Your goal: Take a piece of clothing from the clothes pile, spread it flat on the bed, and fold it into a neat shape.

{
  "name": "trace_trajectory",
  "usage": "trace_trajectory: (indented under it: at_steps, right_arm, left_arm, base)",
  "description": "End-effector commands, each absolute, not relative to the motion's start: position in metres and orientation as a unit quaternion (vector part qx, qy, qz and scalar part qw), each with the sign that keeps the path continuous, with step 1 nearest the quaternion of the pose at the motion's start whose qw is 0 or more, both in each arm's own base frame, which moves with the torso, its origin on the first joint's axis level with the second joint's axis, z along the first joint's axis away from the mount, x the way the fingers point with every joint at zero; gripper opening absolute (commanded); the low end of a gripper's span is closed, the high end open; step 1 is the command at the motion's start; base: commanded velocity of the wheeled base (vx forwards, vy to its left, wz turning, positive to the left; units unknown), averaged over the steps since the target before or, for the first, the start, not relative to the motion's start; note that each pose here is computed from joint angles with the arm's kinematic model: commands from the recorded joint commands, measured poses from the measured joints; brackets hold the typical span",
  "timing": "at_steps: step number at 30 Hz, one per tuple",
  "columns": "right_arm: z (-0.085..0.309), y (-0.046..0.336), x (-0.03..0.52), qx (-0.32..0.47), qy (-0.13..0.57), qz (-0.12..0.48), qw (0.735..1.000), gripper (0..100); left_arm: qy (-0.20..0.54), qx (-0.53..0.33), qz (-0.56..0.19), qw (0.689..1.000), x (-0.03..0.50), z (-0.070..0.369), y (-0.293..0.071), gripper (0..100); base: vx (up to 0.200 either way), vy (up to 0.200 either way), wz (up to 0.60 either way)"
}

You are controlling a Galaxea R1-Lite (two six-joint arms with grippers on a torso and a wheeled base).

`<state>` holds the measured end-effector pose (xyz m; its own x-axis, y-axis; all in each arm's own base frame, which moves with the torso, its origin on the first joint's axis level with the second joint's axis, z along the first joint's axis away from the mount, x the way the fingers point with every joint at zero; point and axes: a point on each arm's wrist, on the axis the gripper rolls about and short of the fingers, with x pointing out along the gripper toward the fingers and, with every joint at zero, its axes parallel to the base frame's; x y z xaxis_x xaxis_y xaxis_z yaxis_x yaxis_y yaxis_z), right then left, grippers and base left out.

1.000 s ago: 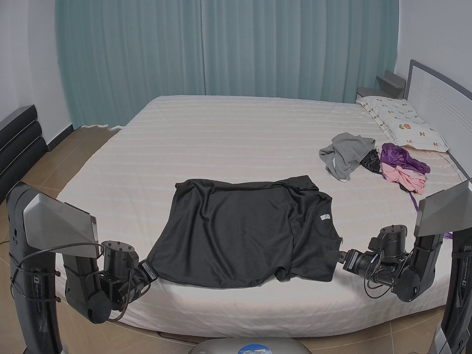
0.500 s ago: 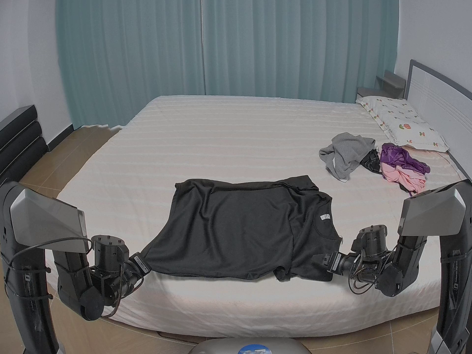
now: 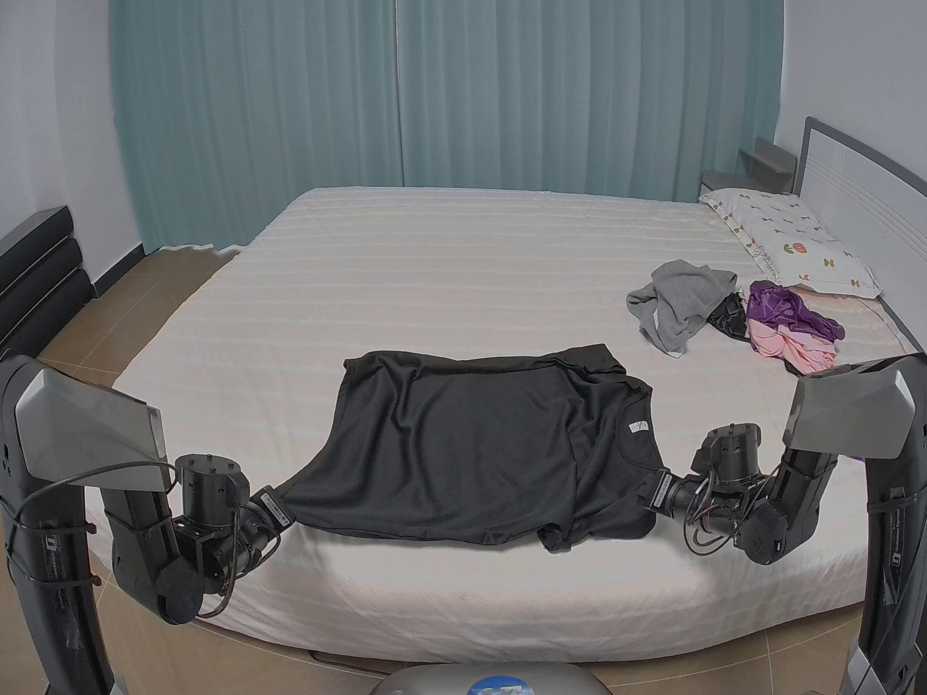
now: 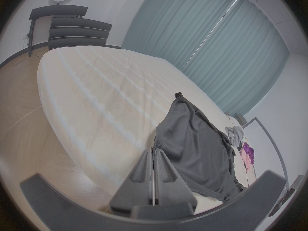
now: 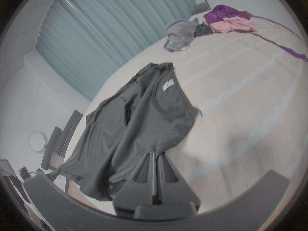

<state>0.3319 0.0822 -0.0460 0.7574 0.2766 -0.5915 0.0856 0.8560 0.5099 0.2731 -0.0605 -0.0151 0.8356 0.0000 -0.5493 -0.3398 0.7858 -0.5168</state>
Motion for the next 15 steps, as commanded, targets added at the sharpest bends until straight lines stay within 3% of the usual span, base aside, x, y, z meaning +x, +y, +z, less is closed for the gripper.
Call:
trace_trajectory:
  at_steps: [1,6,15]
  right_arm:
    - [-0.023,0.076,0.347,0.276,0.298,0.056,0.912,0]
    - [-0.003,0.077,0.364,0.282,0.256,0.067,0.922,0]
    - [-0.004,0.082,0.398,0.281,0.238,0.058,0.928,0]
  left_arm:
    - [0.253,-0.326,0.092,0.906,0.283,-0.013,-0.058,0]
    - [0.236,-0.345,0.097,0.903,0.292,-0.011,-0.055,0]
    - [0.212,-0.372,0.118,0.896,0.306,-0.012,-0.043,0]
  base:
    - [0.000,0.000,0.00]
    - [0.000,0.000,0.00]
    - [0.000,0.000,0.00]
